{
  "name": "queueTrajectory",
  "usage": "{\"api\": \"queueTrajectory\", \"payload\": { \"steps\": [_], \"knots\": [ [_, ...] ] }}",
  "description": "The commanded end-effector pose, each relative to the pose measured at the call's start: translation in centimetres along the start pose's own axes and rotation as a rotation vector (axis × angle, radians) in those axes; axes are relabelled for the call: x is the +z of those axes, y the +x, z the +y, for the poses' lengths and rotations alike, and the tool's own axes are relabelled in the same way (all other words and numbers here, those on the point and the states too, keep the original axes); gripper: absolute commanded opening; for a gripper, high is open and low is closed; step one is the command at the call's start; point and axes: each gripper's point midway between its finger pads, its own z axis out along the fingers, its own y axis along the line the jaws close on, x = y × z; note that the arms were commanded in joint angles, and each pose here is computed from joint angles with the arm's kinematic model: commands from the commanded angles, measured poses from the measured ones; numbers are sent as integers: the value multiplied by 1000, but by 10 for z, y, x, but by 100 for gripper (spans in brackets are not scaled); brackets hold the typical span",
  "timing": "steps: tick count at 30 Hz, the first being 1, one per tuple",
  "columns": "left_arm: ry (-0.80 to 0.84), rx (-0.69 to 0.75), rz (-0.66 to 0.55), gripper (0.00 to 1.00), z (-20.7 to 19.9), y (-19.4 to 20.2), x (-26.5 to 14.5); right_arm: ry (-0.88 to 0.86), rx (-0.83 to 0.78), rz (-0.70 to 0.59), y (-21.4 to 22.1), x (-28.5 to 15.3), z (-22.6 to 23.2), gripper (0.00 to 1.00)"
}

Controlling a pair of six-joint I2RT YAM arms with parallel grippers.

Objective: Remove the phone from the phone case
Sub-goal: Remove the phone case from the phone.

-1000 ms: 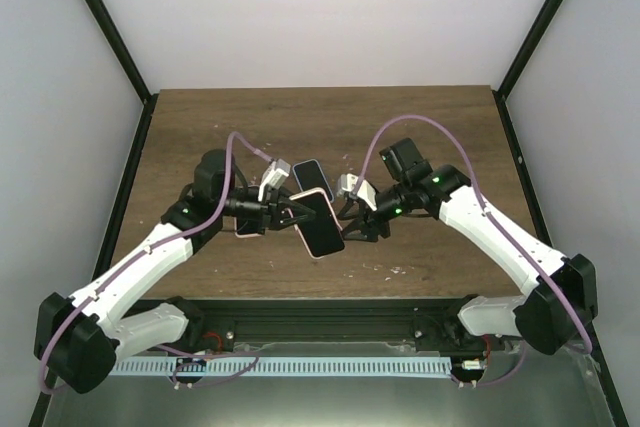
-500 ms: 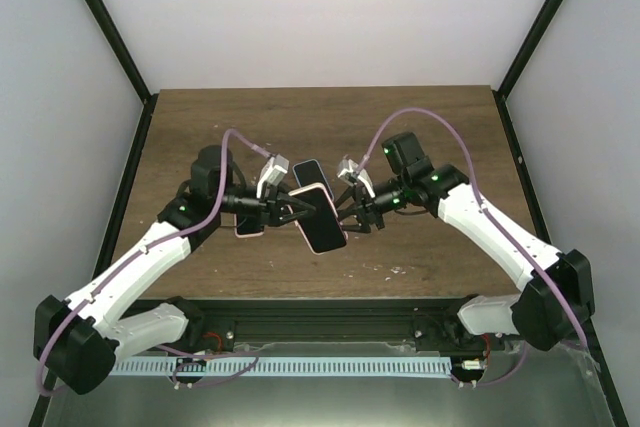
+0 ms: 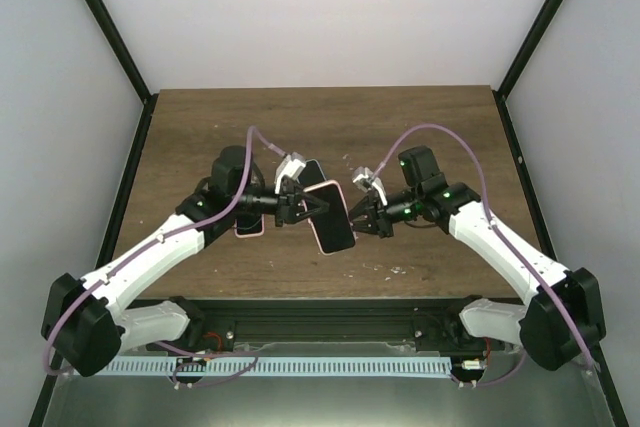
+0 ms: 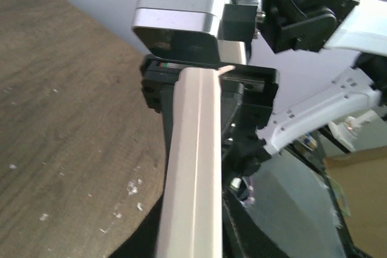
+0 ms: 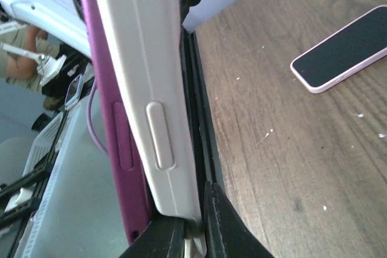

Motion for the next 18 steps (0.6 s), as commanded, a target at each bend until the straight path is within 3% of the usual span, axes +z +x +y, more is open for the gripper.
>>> {"api": "queueTrajectory", "payload": {
  "steps": [1, 4, 9, 12, 18],
  "knots": [
    [-291, -57, -152, 26, 51, -35, -5, -19, -59, -141, -31, -22, 8, 1],
    [-402, -62, -204, 42, 65, -52, -14, 59, 76, -157, -22, -32, -15, 1],
    [-588, -43, -269, 58, 78, -86, -34, 256, 298, -161, -7, -50, -48, 1],
    [-712, -24, -285, 58, 87, -90, -38, 392, 444, -139, 10, -57, -68, 1],
    [-837, 95, -234, 52, 83, -61, -5, 642, 679, -107, 47, -76, -107, 1]
  ]
}}
